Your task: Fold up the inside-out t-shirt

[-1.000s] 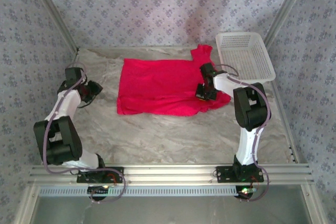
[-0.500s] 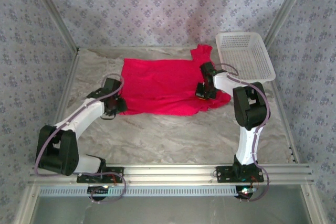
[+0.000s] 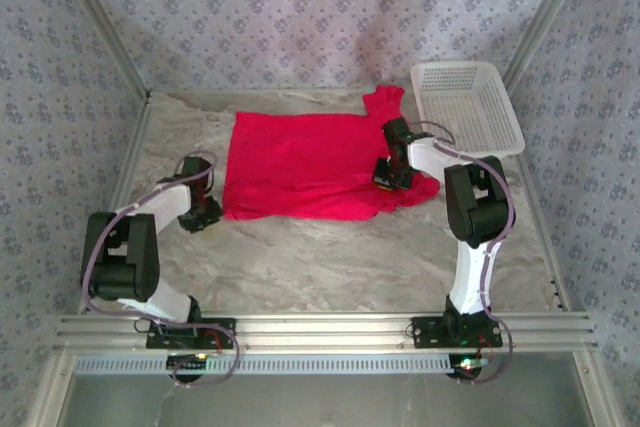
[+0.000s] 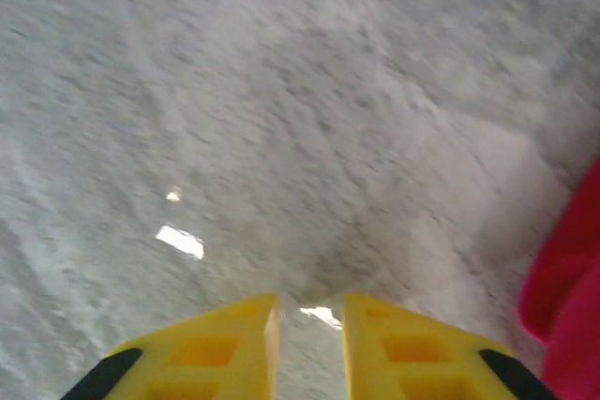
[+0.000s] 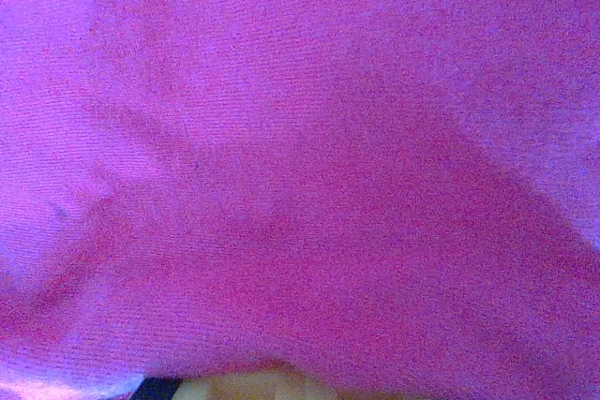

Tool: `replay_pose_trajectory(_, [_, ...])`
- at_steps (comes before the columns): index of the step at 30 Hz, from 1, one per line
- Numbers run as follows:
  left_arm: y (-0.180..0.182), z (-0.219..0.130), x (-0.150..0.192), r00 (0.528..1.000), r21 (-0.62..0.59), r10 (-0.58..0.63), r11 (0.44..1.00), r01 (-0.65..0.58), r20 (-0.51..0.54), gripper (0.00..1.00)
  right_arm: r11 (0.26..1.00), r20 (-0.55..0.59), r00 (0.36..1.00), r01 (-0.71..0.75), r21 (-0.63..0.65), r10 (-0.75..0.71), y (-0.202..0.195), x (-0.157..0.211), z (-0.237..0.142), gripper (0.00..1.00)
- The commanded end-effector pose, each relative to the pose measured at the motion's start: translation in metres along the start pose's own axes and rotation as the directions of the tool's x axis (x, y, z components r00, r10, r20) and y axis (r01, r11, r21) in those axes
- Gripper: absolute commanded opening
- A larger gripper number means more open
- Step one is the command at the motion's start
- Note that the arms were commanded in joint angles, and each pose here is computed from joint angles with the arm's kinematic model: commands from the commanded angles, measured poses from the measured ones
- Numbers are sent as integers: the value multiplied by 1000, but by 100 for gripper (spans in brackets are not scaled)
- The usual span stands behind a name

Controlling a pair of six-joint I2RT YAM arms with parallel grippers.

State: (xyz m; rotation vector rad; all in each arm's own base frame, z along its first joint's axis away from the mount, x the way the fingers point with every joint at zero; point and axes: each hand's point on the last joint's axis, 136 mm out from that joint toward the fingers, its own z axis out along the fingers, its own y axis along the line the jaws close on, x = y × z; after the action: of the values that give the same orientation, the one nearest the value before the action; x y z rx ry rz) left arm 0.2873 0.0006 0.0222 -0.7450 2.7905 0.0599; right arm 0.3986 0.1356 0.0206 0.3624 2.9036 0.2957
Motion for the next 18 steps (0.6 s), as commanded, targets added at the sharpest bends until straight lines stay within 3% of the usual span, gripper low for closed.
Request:
replay_pose_trajectory(1, [-7, -22, -17, 998, 69, -29, 997, 25, 63, 17, 996, -83, 997, 0, 86, 8, -28, 21, 18, 0])
replay_pose_trajectory(4, [-25, -35, -16, 996, 162, -34, 987, 21, 82, 20, 996, -77, 997, 0, 84, 6, -26, 19, 18, 0])
replay_pose_trajectory(8, [-47, -55, -9, 990, 220, -23, 976, -8, 138, 44, 997, -78, 997, -2, 78, 8, -25, 18, 20, 0])
replay_pose_trajectory(18, [-64, -32, 7, 996, 210, 10, 977, -29, 91, 42, 998, -82, 997, 4, 68, 2, -21, 18, 18, 0])
